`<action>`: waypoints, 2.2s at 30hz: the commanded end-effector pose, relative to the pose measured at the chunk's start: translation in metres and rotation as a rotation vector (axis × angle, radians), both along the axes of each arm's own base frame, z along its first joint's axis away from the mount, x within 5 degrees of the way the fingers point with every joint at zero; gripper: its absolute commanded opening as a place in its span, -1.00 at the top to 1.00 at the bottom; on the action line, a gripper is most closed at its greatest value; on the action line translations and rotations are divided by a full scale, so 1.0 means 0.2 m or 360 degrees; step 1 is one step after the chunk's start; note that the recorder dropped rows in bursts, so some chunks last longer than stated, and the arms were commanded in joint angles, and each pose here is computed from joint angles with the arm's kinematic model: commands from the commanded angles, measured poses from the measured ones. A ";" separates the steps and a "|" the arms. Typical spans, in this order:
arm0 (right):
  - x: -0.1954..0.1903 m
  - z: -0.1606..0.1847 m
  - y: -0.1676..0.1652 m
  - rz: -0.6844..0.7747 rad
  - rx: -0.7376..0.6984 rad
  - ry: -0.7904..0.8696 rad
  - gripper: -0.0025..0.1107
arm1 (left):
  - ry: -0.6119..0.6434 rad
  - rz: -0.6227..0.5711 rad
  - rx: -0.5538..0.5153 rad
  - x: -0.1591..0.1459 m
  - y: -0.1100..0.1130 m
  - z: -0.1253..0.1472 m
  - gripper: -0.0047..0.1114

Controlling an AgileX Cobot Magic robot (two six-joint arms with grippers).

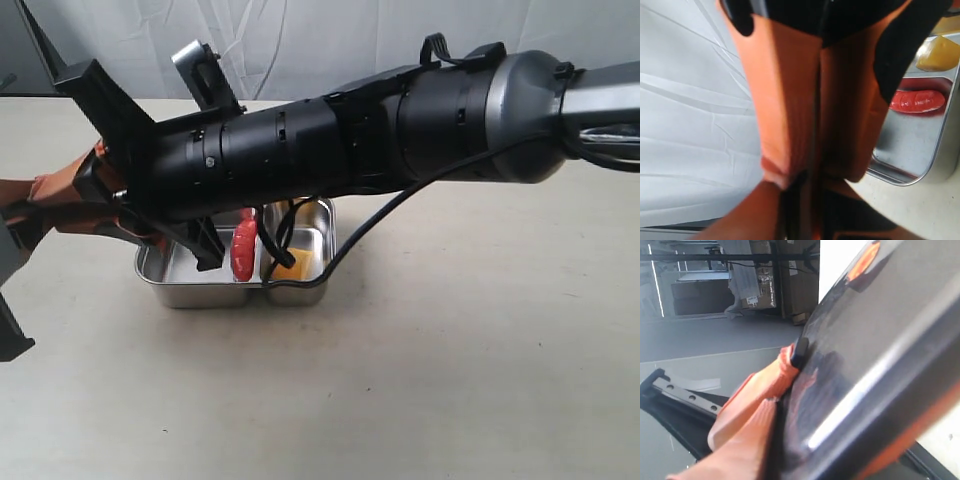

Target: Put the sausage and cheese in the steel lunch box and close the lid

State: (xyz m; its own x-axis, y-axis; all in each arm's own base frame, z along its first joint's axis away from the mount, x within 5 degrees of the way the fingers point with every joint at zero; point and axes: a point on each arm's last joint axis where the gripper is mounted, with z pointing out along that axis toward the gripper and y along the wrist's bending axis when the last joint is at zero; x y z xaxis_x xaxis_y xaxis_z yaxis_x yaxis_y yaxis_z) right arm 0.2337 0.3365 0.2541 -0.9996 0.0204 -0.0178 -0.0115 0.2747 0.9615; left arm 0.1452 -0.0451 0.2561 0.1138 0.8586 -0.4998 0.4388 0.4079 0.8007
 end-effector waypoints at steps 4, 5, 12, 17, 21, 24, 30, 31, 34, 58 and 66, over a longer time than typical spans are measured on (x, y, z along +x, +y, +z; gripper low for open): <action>0.07 -0.05 -0.01 -0.0179 -0.0176 -0.0255 0.97 | 0.0029 -0.0141 -0.0057 -0.02 -0.05 0.01 0.92; 0.07 -0.05 -0.01 -0.0183 -0.0189 -0.0292 0.97 | 0.0030 -0.0144 -0.0058 -0.02 -0.05 0.01 0.92; 0.11 -0.05 -0.03 -0.0302 -0.0263 -0.0342 0.97 | 0.0027 -0.0135 -0.0056 -0.02 -0.04 0.01 0.92; 0.18 -0.01 -0.11 -0.0322 -0.0193 -0.0308 0.91 | 0.0027 -0.0135 -0.0056 -0.02 -0.04 0.01 0.92; 0.20 0.01 -0.15 -0.0275 -0.0127 -0.0283 0.52 | 0.0029 -0.0138 -0.0059 -0.02 -0.04 0.01 0.92; 0.21 0.02 -0.15 -0.0262 -0.0112 -0.0277 0.18 | 0.0035 -0.0161 -0.0066 -0.02 -0.05 0.01 0.92; 0.20 0.02 -0.15 -0.0244 -0.0101 -0.0272 0.01 | 0.0042 -0.0185 -0.0072 -0.02 -0.06 0.01 0.92; 0.20 0.02 -0.15 -0.0246 -0.0102 -0.0273 0.05 | 0.0042 -0.0185 -0.0072 -0.02 -0.06 0.01 0.92; 0.19 0.02 -0.15 -0.0198 -0.0071 -0.0259 0.59 | 0.0043 -0.0183 -0.0075 -0.02 -0.06 0.01 0.92; 0.41 0.00 -0.38 -0.0420 -0.0179 -0.0381 0.97 | 0.0135 0.0393 -0.0588 0.02 0.04 0.03 0.10; 0.53 -0.09 -0.54 -0.0296 -0.0073 -0.0388 0.97 | 0.0175 0.0649 -0.0950 0.08 0.07 0.13 0.11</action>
State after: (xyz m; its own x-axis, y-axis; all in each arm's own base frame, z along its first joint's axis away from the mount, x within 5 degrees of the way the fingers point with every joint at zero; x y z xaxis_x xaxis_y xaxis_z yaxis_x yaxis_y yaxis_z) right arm 0.3387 0.2331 0.2405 -0.9330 0.2489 -0.2598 -0.1516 0.3828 0.9113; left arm 0.1557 -0.0351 0.2781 -0.1647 0.4945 -0.8534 0.2897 0.8513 0.4374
